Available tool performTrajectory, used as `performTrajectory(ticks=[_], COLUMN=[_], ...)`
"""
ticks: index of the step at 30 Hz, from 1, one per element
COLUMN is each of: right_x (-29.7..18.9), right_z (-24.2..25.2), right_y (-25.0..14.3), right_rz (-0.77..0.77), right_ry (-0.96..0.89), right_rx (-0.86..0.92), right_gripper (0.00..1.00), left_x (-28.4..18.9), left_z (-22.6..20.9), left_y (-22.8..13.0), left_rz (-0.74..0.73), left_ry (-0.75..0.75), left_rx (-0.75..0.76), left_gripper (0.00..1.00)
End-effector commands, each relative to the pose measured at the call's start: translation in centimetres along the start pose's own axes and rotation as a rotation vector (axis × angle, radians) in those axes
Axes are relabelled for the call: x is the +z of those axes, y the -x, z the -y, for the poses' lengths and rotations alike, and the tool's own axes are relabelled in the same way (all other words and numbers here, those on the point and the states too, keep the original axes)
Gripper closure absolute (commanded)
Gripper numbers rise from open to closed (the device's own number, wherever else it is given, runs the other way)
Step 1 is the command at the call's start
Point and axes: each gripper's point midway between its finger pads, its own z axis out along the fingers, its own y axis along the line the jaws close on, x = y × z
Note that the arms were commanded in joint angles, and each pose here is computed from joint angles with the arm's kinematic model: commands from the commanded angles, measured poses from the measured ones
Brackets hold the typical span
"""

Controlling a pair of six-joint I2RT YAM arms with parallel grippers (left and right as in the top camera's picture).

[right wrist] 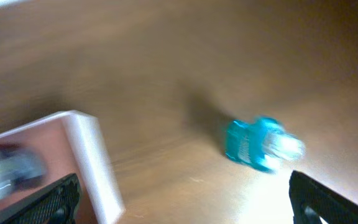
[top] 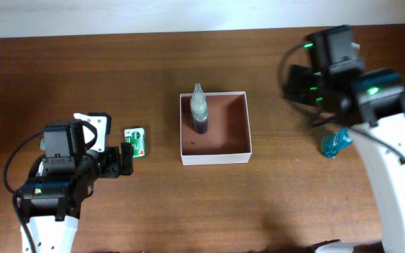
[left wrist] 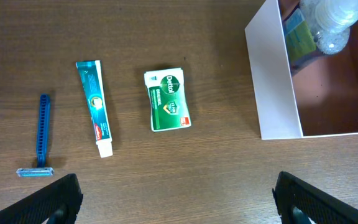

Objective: Pack container
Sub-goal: 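Move the right gripper to the teal Listerine bottle and grasp it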

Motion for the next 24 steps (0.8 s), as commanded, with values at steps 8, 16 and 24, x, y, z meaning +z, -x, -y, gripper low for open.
performTrajectory(ticks=[8,16,24], right_x=[7.8,13.0,16.9], right_z=[11.5,12.7,11.8], right_y=[-3.3,-7.0,-9.5], right_rz=[-0.272,-0.360,-0.358], right_ry=[-0.198,-0.157,-0.112], right_rx=[0.243,0.224,0.223], right_gripper=[0.02,0.02,0.01], left_x=[-0.5,-0.5,-0.5], left_z=[0.1,0.1,0.1], left_y=[0.8,0.8,0.7], left_rz=[0.022,0.022,0.022], left_ry=[-0.008,-0.008,-0.009], left_rx=[-0.010,-0.010,-0.010], left_gripper=[0.01,0.01,0.01])
